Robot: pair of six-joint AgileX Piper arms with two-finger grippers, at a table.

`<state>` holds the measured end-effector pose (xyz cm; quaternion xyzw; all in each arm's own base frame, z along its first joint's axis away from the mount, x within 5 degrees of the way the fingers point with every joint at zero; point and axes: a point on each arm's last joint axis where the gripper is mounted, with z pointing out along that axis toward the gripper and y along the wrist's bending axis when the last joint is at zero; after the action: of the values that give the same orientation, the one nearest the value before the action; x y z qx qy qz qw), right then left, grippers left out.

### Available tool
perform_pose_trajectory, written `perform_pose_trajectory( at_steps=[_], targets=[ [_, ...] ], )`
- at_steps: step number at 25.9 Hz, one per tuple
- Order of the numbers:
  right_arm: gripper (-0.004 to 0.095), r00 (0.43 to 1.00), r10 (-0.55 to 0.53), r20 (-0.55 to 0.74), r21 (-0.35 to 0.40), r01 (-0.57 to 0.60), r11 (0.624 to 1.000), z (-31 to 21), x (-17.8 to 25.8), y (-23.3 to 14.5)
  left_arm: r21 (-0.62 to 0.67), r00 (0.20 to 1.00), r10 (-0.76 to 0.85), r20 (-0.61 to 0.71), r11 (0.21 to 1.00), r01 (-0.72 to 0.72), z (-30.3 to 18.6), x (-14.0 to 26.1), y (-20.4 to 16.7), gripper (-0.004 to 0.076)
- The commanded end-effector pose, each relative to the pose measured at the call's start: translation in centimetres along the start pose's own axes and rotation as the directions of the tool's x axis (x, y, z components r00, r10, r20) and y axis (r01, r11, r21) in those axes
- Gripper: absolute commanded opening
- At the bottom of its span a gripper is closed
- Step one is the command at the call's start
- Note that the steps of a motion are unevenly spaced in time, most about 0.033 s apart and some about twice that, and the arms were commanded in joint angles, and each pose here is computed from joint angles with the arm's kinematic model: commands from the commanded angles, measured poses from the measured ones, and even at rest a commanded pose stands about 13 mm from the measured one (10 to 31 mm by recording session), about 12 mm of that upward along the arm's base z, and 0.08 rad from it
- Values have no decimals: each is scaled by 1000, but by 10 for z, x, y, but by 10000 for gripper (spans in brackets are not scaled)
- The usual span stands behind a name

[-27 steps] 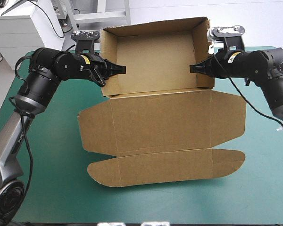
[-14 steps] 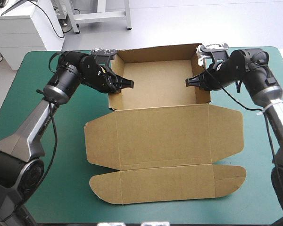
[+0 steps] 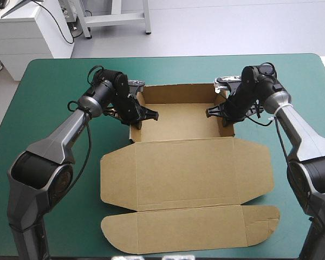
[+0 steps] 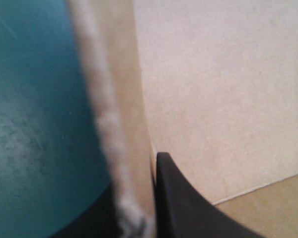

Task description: Fold the box

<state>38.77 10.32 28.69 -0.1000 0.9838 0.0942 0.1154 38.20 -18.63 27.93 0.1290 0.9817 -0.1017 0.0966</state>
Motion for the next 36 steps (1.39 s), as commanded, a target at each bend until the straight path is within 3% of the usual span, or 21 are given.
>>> perform_pose_trajectory(
  at_steps=[1,9,11,14,16,19,27,36],
  targets=[
    [-15,997,-63,46,-14,64,998,-25,2,6,37,994,86,67,995,-88,-30,2,-12,-8],
    [-14,996,-82,39,30,81,996,-25,2,2,6,993,113,38,994,-113,-29,4,-9,1],
    [34,996,-82,37,30,81,996,-25,2,2,32,991,126,38,991,-127,-29,4,-11,63],
    [330,996,-80,38,17,80,997,-25,2,3,55,990,138,38,989,-139,-29,5,-14,264],
    [643,996,-85,37,25,84,996,-25,2,3,50,990,136,43,989,-138,-30,4,-12,453],
    [765,996,-85,37,28,84,996,-25,2,2,34,989,135,56,990,-137,-33,2,-11,521],
    [767,990,-96,105,32,93,995,-43,-5,5,-40,979,155,131,988,-151,-56,-3,-8,521],
    [766,939,-133,316,55,122,991,-114,-9,16,-178,909,214,358,971,-159,-151,17,-4,521]
  ],
)
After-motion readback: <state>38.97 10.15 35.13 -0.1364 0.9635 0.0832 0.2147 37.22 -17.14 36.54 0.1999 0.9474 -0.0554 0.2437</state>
